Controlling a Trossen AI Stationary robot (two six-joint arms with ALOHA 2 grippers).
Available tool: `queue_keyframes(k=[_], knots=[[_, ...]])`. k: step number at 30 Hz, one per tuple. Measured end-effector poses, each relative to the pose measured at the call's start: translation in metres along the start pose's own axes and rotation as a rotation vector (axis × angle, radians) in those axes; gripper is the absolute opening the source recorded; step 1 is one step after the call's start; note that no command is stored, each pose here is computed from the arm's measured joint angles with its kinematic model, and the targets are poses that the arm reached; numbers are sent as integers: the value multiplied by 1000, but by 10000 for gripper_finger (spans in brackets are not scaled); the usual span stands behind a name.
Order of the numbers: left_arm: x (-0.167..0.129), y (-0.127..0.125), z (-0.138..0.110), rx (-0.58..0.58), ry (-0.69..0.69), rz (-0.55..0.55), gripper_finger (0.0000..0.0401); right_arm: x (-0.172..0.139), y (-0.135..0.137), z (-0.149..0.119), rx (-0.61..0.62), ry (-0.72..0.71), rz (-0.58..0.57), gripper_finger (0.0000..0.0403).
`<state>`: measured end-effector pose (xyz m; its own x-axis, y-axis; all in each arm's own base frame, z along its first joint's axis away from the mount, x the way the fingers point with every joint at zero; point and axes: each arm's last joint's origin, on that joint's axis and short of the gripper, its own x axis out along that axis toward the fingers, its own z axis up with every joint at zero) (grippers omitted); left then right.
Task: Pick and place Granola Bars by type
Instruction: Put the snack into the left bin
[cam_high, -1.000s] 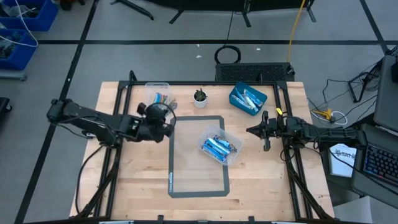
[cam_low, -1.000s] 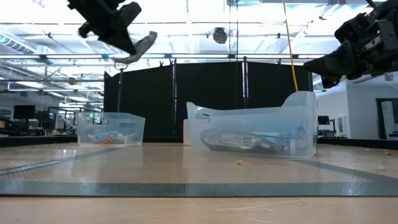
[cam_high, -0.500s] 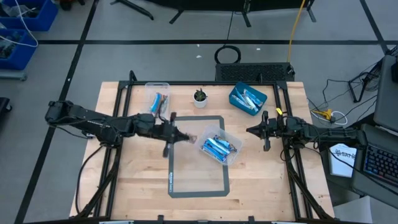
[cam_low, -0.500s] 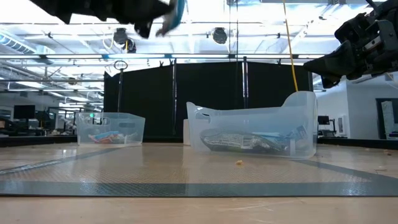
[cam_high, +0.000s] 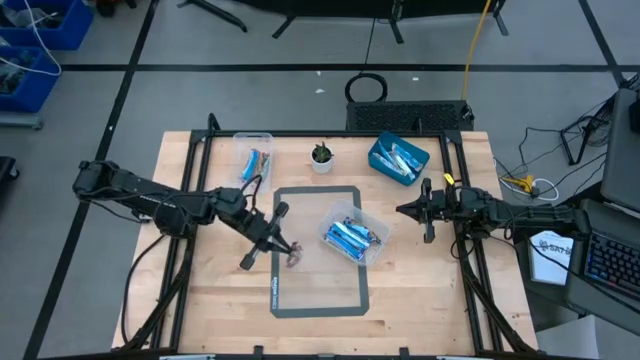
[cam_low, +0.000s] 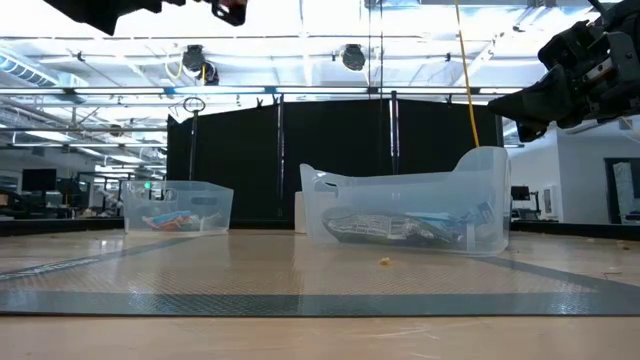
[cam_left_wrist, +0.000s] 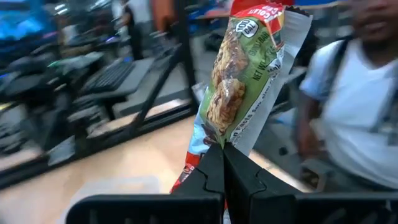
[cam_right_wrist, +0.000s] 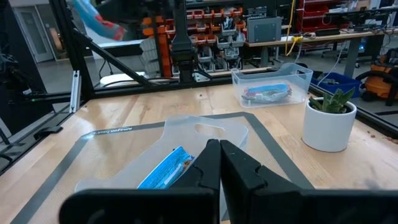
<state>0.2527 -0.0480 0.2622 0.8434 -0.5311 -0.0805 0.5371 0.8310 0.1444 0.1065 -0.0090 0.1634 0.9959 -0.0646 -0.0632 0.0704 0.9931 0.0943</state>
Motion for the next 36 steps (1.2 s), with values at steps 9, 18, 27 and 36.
queue_keyframes(k=[9, 18, 27, 36], knots=[[-20, 34, -28, -107, 332, 714, 1, 0, 0, 0, 0, 0, 0, 0], [-88, 88, -47, -417, 261, 1124, 1, 0, 0, 0, 0, 0, 0, 0], [-162, 89, -70, -832, 319, 1507, 1, 0, 0, 0, 0, 0, 0, 0], [-169, 93, -100, -931, 519, 1659, 1, 0, 0, 0, 0, 0, 0, 0]])
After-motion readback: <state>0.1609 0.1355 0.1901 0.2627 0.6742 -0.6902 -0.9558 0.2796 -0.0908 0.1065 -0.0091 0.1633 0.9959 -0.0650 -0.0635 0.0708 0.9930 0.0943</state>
